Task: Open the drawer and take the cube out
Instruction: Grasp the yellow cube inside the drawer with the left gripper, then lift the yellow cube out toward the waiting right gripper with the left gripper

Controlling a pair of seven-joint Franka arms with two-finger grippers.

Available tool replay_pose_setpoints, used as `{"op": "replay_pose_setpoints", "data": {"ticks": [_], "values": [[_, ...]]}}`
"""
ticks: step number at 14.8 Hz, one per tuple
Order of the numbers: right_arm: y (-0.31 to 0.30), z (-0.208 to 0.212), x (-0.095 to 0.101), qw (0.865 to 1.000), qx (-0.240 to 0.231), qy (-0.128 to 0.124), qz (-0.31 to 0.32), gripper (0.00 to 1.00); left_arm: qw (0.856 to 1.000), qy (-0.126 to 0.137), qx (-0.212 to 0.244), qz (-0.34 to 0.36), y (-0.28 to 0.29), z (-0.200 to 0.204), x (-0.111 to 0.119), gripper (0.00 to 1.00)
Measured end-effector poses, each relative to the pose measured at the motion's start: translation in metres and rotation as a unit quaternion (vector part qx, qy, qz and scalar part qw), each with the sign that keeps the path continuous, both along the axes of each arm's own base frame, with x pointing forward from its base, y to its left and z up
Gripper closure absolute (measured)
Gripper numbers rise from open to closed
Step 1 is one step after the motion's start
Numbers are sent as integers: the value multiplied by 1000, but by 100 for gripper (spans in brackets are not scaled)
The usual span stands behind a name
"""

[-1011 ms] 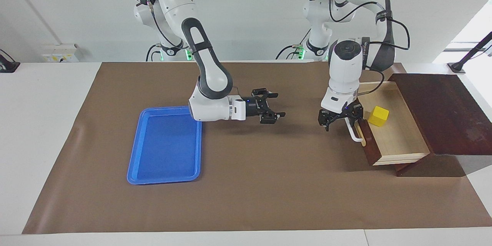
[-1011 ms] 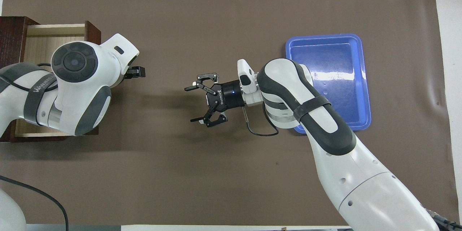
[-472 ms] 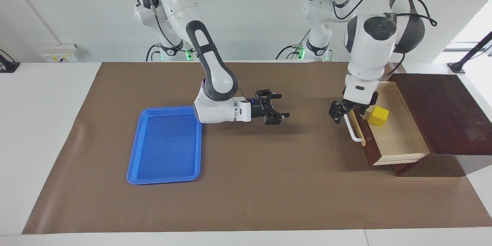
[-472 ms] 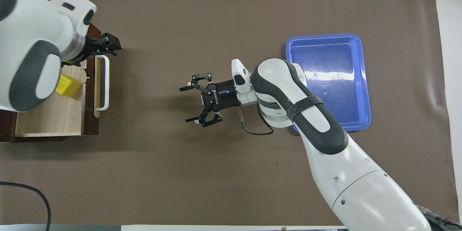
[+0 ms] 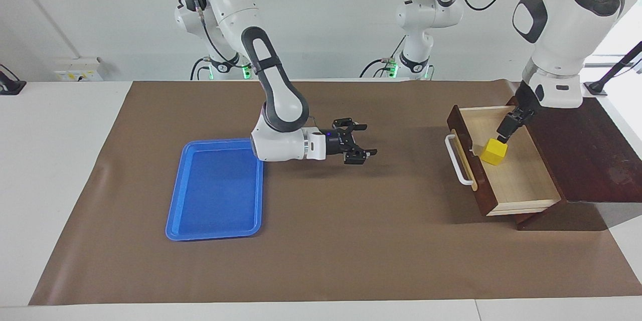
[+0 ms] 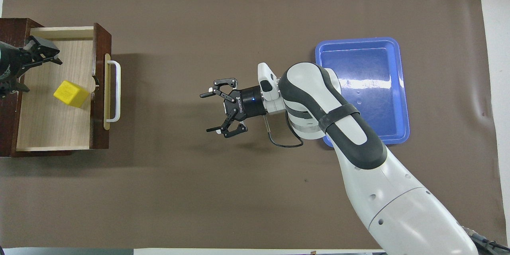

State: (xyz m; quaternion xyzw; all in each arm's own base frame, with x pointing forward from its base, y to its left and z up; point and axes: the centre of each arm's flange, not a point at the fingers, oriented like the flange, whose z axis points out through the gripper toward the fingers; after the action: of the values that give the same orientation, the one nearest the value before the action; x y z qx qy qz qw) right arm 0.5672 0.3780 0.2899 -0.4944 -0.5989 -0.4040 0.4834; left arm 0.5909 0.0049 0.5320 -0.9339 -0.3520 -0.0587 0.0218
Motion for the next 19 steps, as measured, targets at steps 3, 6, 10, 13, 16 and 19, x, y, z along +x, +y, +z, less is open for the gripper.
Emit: {"op": "replay_pose_setpoints", "data": {"ticks": [3,6,10,13,16,19], "values": [[0,1,0,1000,0,0,0,0,998,-1,-5,58,23,-41,-10,0],[1,7,5,1000,0,10,-5,0,996,-14,-10,91,27,-55,-10,0],[2,16,11,1000,-5,19,-10,0,992,-29,-17,122,21,-76,-5,0],[3,20,13,1000,-5,24,-12,0,992,-22,-18,125,21,-92,-2,0],[3,20,14,999,-10,24,-19,0,992,-20,-18,125,21,-100,-3,0],[3,21,16,999,-19,22,-31,0,992,-18,-18,125,20,-101,-3,3]]}}
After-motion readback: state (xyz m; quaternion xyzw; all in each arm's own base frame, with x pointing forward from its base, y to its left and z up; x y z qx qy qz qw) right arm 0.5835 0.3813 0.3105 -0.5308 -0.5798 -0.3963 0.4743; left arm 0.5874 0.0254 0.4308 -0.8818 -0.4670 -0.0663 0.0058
